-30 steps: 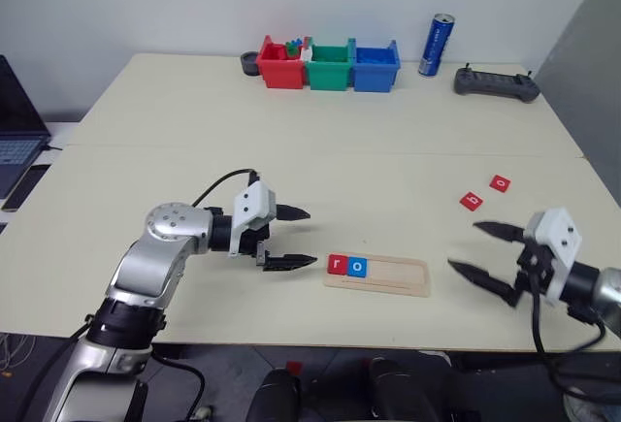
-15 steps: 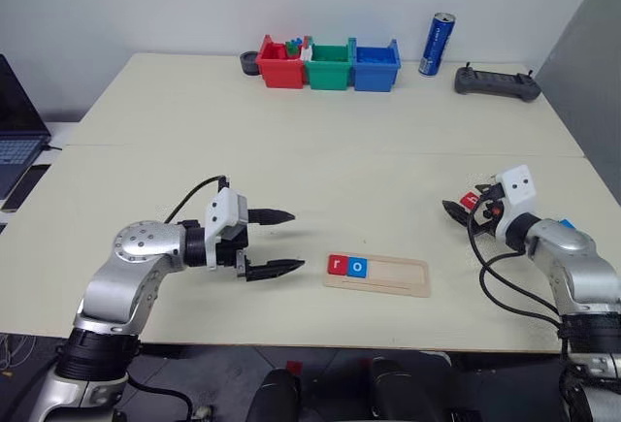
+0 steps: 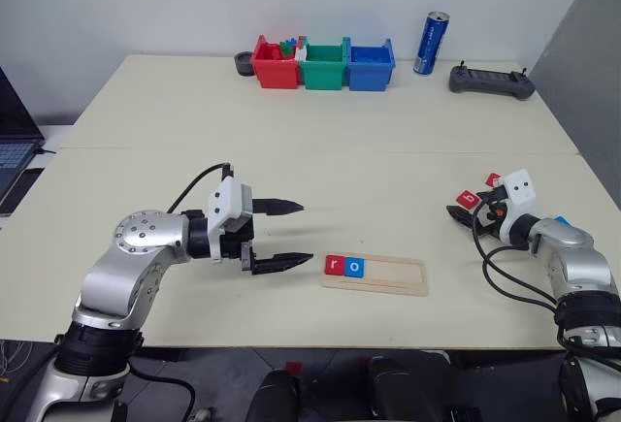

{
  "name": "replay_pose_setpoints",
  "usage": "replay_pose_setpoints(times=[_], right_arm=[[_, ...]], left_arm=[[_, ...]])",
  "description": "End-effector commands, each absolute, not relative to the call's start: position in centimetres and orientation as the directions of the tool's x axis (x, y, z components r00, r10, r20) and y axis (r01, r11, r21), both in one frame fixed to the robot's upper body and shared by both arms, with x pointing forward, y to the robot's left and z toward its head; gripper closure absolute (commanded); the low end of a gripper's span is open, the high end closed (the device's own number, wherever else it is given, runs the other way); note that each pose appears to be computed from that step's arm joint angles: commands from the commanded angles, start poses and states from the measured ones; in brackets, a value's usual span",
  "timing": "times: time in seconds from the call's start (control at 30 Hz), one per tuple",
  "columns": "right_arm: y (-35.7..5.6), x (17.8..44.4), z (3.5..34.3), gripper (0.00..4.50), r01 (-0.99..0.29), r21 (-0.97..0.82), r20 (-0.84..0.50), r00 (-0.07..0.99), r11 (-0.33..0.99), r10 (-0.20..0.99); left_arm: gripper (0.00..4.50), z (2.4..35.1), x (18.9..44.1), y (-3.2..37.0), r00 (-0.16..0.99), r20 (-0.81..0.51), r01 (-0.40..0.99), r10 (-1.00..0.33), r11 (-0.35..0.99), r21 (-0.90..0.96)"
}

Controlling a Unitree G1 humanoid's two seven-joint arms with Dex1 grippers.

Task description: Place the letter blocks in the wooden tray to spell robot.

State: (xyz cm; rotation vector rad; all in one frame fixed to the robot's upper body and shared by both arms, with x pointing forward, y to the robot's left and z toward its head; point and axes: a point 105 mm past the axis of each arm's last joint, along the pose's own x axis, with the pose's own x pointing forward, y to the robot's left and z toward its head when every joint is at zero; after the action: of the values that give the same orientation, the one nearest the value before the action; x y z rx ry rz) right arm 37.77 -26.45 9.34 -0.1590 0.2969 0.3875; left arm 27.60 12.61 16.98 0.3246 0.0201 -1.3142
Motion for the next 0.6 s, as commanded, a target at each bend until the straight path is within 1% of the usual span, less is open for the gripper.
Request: replay_pose_setpoints(times=[0.03,0.23,0.27,0.33,0.43,0.53,0.6], right_arm=[[-27.0,38.2,9.9,0.61,-0.369,-0.104,-0.293,0.899,0.923,0.326],[-27.2,38.1,9.5,2.77,-0.360,-0.114,-0.305,0.900,0.926,0.312],[-27.3,37.9,9.6,3.04,-0.358,-0.121,-0.305,0.901,0.926,0.309],[-27.2,37.4,10.0,3.05,-0.362,-0.137,-0.297,0.903,0.922,0.310],[-26.9,35.7,11.1,3.05,-0.341,-0.176,-0.269,0.919,0.923,0.288],[-27.5,33.3,11.7,3.05,-0.210,-0.198,-0.236,0.958,0.957,0.161],[-27.4,31.3,11.5,3.05,-0.114,-0.165,-0.236,0.969,0.980,0.073]], left_arm=[[0.00,17.9,27.4,11.8,0.237,-0.173,0.951,-0.956,0.191,0.245],[0.00,17.9,27.4,11.8,0.240,-0.175,0.950,-0.955,0.194,0.244],[0.00,17.9,27.4,11.9,0.242,-0.176,0.950,-0.954,0.196,0.244],[0.00,17.8,27.3,12.1,0.245,-0.180,0.950,-0.953,0.199,0.242],[0.00,17.7,27.0,12.2,0.247,-0.182,0.951,-0.952,0.202,0.235],[0.00,17.6,26.4,12.0,0.235,-0.182,0.956,-0.955,0.193,0.223],[0.00,17.5,26.0,11.7,0.225,-0.177,0.960,-0.958,0.187,0.208]])
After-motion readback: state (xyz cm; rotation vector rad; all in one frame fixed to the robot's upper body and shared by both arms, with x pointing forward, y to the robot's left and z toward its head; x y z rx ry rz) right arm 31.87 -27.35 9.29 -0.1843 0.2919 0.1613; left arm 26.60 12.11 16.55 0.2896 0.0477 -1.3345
